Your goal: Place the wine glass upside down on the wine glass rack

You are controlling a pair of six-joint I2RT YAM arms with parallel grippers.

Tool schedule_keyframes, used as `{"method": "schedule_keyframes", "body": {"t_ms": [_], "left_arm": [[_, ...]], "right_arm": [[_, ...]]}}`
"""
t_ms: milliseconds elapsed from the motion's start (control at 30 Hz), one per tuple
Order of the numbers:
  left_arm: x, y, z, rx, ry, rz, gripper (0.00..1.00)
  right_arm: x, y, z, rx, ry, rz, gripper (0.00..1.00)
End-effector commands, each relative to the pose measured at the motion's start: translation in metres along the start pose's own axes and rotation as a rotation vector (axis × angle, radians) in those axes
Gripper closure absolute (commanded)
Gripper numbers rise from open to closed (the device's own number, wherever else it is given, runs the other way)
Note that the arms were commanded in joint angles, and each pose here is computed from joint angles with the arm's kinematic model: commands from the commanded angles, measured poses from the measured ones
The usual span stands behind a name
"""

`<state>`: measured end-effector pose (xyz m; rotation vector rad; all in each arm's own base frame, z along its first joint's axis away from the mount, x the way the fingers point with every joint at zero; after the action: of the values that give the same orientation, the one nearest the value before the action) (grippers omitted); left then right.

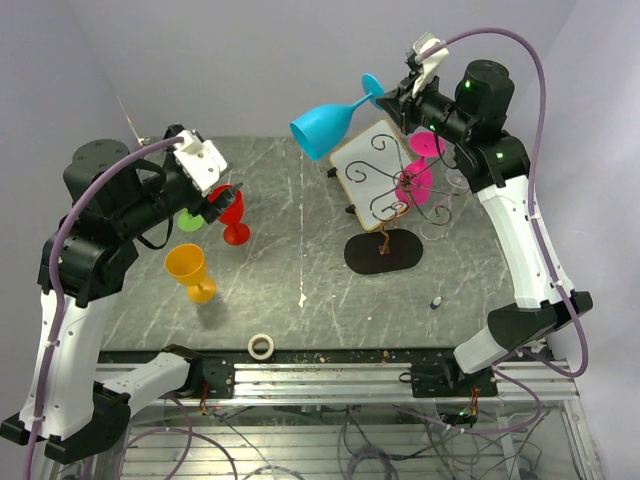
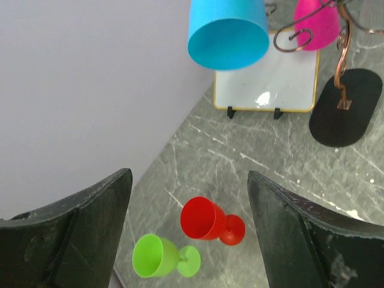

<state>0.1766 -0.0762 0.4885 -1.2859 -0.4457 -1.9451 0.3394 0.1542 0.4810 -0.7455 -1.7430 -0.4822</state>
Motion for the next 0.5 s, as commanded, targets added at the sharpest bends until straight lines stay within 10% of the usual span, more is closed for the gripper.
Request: {"method": "schedule_keyframes", "body": {"t_ms": [0, 467], "left_arm": [[-0.015, -0.005, -0.001, 0.018, 0.03, 0.073, 0.11], [-0.036, -0.002, -0.005, 0.012, -0.024, 0.121, 0.09]], "right_arm": [[0.002, -0.012, -0.014, -0.145, -0.163, 0.083, 1.0], [-0.019, 0.009, 0.007, -0.256, -0.413, 0.252, 1.0]]}}
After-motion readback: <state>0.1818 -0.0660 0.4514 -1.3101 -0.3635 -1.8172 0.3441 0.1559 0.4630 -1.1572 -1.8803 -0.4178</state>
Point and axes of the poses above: each gripper's point midway between its finger pads, its own y axis out along the fingers, its own z axis along the line the jaws close on, x = y × z, the point moved 9 cm from there along -y, back along the fingers, and after that the axes turned 5 degrees about -y, right-handed, at the moved point
